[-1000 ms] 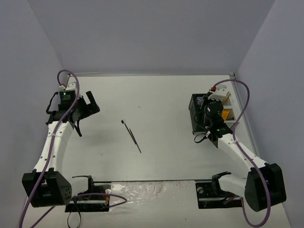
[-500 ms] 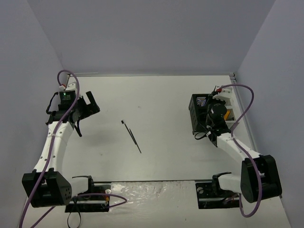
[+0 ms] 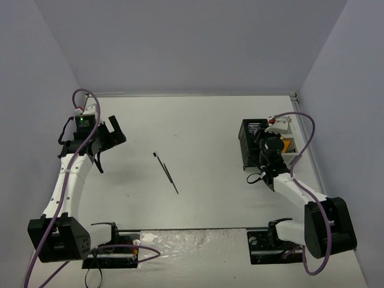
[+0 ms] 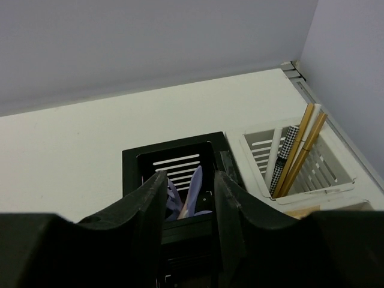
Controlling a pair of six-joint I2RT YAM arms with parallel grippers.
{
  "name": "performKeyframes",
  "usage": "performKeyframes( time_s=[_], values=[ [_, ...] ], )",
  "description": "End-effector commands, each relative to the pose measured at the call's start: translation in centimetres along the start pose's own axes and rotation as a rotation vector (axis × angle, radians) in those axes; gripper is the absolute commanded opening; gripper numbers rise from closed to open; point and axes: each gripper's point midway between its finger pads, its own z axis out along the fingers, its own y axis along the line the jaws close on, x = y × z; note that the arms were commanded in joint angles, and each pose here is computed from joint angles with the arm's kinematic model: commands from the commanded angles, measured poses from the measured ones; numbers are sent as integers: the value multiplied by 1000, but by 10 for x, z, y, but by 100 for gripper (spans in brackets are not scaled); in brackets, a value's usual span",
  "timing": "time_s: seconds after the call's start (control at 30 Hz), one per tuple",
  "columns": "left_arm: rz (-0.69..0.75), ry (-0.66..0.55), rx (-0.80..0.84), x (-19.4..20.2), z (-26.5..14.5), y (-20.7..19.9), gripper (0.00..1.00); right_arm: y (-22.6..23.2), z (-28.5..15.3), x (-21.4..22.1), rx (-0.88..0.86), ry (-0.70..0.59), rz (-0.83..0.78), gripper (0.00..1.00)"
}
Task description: Organize the makeup
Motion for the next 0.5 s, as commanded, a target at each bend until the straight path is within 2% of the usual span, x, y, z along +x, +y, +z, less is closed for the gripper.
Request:
performKeyframes(
  time_s=[0.0, 0.17, 0.27, 0.33, 0.37, 0.47],
  values=[
    [6, -98, 47, -30, -13, -14, 97, 16, -10, -59, -91, -117, 61, 41],
    [5, -99, 47, -30, -13, -14, 97, 55, -18, -85, -258, -39, 61, 50],
    [5, -97, 46, -30, -13, -14, 97, 88, -24, -54, -334, 152, 4, 54],
    [6, -97, 43, -30, -13, -13, 97, 127, -33, -51, -409, 233, -31, 55],
    [5, -98, 41, -30, -13, -13, 97, 136, -35, -29, -422, 318, -49, 56],
    [6, -95, 36, -29, -13, -12, 97, 183, -53, 1, -523, 454, -88, 56]
  ],
)
